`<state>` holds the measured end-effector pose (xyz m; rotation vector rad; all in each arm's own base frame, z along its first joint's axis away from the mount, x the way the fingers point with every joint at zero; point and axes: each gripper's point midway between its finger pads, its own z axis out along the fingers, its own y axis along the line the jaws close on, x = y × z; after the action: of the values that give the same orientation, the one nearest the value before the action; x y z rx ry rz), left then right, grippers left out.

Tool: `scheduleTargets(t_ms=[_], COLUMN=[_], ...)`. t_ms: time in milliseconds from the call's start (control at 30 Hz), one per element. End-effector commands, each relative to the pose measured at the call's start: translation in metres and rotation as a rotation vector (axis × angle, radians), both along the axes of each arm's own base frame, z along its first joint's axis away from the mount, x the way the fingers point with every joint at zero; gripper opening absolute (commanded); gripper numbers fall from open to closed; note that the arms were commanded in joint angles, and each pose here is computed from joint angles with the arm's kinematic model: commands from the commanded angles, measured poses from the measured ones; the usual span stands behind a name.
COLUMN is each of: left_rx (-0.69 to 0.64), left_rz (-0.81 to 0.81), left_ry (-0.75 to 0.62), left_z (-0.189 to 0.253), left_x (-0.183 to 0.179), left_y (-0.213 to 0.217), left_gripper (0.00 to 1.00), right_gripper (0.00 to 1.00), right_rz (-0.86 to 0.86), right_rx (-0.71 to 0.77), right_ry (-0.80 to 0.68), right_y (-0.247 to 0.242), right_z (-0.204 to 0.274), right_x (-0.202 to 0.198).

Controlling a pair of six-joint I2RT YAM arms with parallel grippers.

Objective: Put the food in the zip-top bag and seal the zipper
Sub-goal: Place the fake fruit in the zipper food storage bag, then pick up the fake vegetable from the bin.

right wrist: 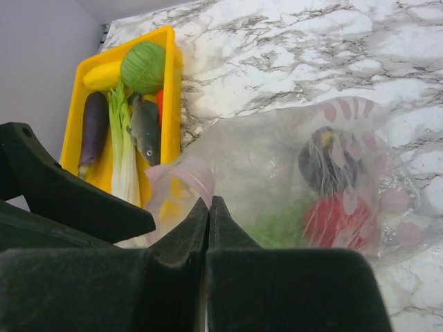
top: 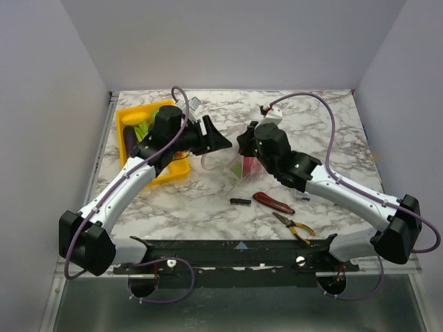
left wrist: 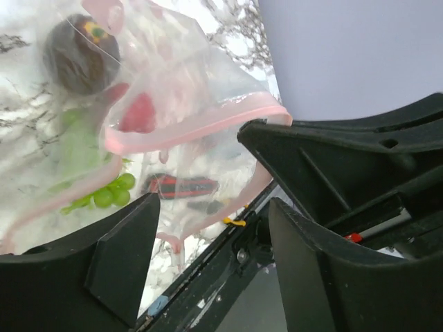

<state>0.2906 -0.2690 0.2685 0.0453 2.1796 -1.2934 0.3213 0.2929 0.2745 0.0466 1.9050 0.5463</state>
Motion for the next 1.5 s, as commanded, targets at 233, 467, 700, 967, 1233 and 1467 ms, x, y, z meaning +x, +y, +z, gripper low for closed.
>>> scheduleTargets(t_ms=[233, 467, 700, 967, 1233, 1467], left_rx=[0.106, 0.166, 0.246, 0.048, -0.053, -0.13], left_rz=[0.069, 0.236, 0.56, 0.87, 1.06, 1.161], left_ry=[-0.127, -0.143, -0.151, 0.036, 0.259, 0.427], left_z=[0.01, -0.009, -0.011, -0.02, -0.043, -0.07], left_x=[-0.016, -0.016, 0.01, 0.07, 0.141, 0.195], left_y=[0.049, 0.111, 0.18, 0.229, 0.256, 0.279], left_gripper=[0.67, 0.67, 0.68, 0.79, 0.84, 0.86], right_gripper=[0.0, 0.0, 0.0, 0.0, 0.0, 0.0], right_rz=[-0.005, -0.003, 0.0, -0.01, 0.0, -0.004], right_rx=[0.003, -0.006, -0.015, -0.042, -0.055, -0.073], right_ry=[-0.018, -0.014, -0.024, -0.035, -0.045, -0.043], right_y=[-0.001, -0.002, -0.004, -0.007, -0.005, -0.006], right_z=[0.004, 0.0, 0.002, -0.004, -0.006, -0.01], right_x=[0.0, 0.0, -0.001, 0.001, 0.003, 0.004])
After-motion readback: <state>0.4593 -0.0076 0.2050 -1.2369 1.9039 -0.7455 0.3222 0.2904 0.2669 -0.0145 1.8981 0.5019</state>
